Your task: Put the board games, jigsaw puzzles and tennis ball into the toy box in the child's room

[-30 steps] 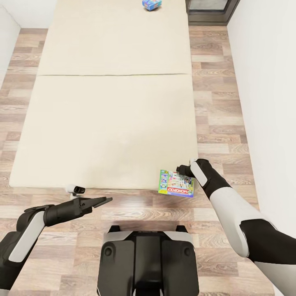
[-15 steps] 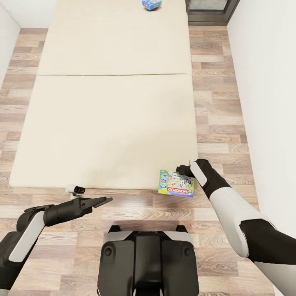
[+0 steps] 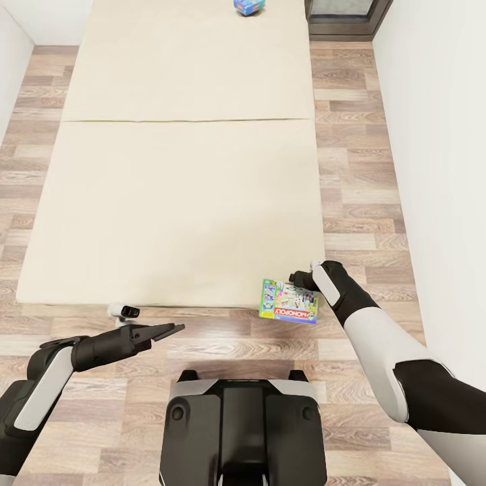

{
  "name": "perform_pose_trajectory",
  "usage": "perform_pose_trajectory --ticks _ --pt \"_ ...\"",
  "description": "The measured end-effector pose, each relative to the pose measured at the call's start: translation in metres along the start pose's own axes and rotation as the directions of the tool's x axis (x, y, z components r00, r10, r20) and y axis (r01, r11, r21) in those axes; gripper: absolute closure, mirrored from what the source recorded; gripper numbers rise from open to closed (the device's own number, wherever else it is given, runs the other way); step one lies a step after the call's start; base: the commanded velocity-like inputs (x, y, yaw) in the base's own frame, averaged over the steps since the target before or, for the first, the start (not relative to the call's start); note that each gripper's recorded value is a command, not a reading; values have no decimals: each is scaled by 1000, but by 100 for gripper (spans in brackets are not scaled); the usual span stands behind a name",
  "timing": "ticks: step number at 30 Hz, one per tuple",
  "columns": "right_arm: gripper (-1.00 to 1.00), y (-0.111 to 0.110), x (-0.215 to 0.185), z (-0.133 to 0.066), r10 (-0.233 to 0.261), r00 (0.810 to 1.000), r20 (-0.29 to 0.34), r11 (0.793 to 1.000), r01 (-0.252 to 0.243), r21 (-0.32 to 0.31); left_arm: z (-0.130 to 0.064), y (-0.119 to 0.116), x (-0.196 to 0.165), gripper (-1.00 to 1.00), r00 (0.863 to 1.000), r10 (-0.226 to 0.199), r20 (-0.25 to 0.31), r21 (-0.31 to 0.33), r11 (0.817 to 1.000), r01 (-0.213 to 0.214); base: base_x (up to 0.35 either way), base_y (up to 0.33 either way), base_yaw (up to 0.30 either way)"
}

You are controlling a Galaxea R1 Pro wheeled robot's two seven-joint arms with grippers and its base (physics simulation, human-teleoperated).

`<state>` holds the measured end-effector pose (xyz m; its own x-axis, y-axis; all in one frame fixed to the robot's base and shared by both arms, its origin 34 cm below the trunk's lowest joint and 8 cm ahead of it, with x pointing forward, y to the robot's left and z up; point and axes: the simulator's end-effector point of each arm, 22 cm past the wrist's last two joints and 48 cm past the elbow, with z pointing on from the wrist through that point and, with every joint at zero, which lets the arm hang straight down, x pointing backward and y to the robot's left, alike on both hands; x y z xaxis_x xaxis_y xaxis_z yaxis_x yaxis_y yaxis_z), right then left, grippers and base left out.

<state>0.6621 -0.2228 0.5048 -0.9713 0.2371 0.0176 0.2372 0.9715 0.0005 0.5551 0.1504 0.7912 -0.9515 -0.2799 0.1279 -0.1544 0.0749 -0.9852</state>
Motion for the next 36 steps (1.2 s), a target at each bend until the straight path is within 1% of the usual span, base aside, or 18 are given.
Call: perform_pose_trajectory --ticks 11,16,26,31,34,36 --pt "-100 1 0 0 1 1000 1 1000 -1 -2 0 0 0 -100 1000 0 0 0 1000 0 -1 0 0" --pt "-100 1 -8 0 11 999 34 1000 -11 -3 0 0 0 -100 1000 0 0 0 1000 0 0 0 0" --pt "-100 1 -11 -1 19 999 45 1000 -19 -10 0 0 0 -100 1000 0 0 0 1000 0 0 0 0" --pt "-100 6 -31 -11 20 996 91 999 -18 -26 0 0 0 -100 1000 0 0 0 1000 0 0 0 0" --pt "-100 10 -50 -24 21 990 140 999 -15 -43 0 0 0 -100 1000 0 0 0 1000 0 0 0 0" --pt "-100 11 -55 -29 21 988 153 999 -13 -52 0 0 0 -100 1000 0 0 0 1000 0 0 0 0"
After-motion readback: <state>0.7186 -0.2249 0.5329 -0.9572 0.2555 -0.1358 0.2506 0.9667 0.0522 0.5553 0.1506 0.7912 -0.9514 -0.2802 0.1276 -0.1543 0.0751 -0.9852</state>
